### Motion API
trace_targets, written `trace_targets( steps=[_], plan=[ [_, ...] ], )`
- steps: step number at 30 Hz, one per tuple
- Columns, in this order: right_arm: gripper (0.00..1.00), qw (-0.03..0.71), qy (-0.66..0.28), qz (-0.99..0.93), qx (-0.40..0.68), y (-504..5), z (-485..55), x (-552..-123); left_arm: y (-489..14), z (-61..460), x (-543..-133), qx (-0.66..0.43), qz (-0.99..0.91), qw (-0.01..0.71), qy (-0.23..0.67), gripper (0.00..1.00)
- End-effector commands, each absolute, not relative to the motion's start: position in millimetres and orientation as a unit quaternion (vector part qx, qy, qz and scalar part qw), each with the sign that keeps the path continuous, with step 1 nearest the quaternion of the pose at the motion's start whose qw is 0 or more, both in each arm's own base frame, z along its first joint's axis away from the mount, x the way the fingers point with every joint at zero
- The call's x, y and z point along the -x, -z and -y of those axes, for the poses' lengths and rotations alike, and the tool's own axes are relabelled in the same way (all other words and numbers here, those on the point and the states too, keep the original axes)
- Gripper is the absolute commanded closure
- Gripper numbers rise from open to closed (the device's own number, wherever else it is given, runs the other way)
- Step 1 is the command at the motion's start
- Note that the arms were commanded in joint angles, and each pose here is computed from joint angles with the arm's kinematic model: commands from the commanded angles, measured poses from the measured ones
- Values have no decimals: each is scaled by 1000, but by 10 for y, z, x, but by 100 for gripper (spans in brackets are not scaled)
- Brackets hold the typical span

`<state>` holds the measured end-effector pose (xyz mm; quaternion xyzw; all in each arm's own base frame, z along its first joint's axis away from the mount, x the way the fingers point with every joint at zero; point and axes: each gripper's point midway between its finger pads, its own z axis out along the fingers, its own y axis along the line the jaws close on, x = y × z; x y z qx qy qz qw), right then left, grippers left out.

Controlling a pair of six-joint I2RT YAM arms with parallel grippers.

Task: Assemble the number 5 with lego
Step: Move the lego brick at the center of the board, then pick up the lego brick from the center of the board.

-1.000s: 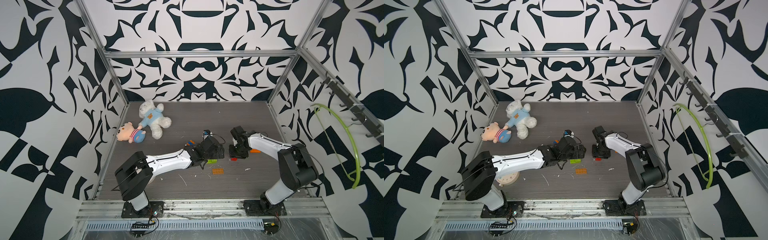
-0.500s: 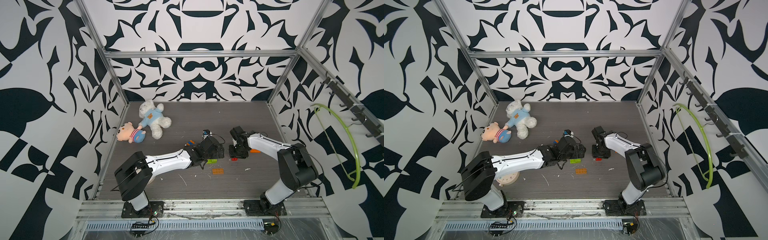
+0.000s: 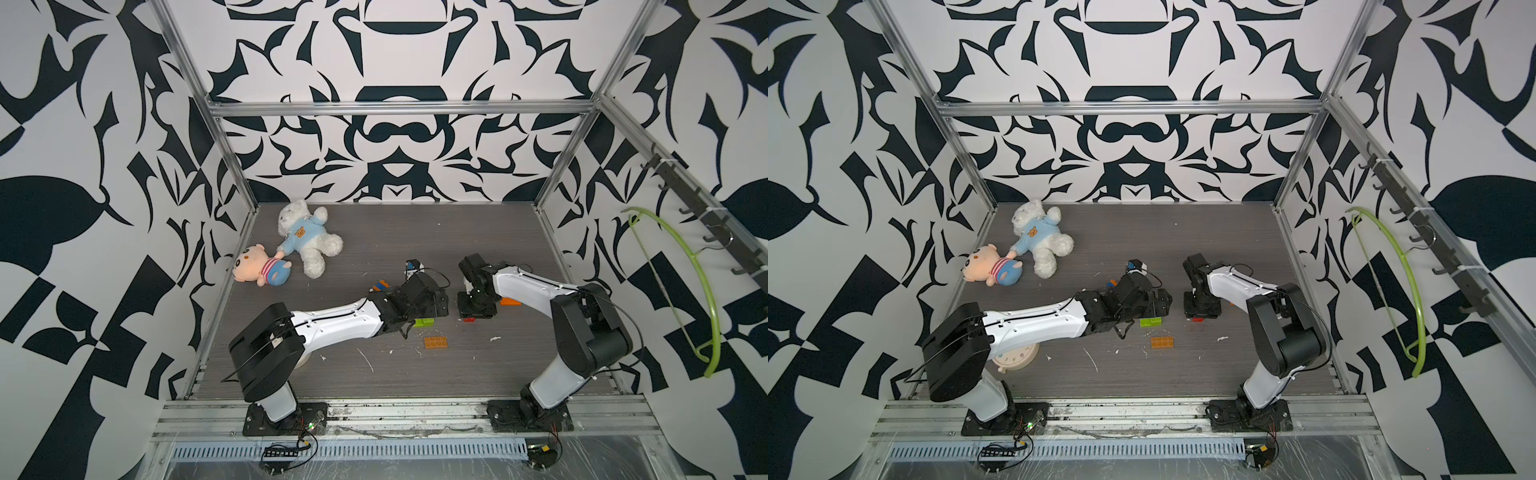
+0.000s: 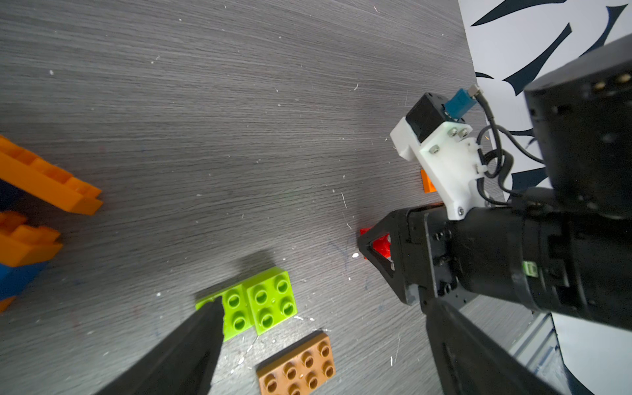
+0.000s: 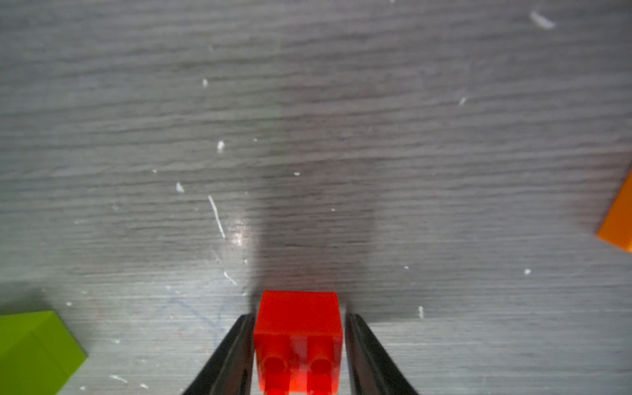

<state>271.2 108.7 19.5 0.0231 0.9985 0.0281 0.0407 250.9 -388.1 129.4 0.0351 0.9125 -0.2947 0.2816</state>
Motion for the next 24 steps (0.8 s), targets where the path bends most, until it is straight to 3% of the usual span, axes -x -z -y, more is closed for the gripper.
trace_targets(
  steps=[1,11,19,24],
  plan=[
    [51,54,-25,-998,-18,-319,-1080,-2729,-1309,3922,-2515,-39,-911,280,300,1],
    [60,50,-26,-998,-17,-297,-1084,-2710,-1281,3905,-2512,-37,-912,279,298,1],
    [51,52,-23,-998,-20,-312,-1069,-2714,-1296,3919,-2508,-40,-911,280,300,1],
    [53,52,-24,-998,-22,-308,-1076,-2726,-1266,3922,-2500,-41,-913,276,299,1]
  ],
)
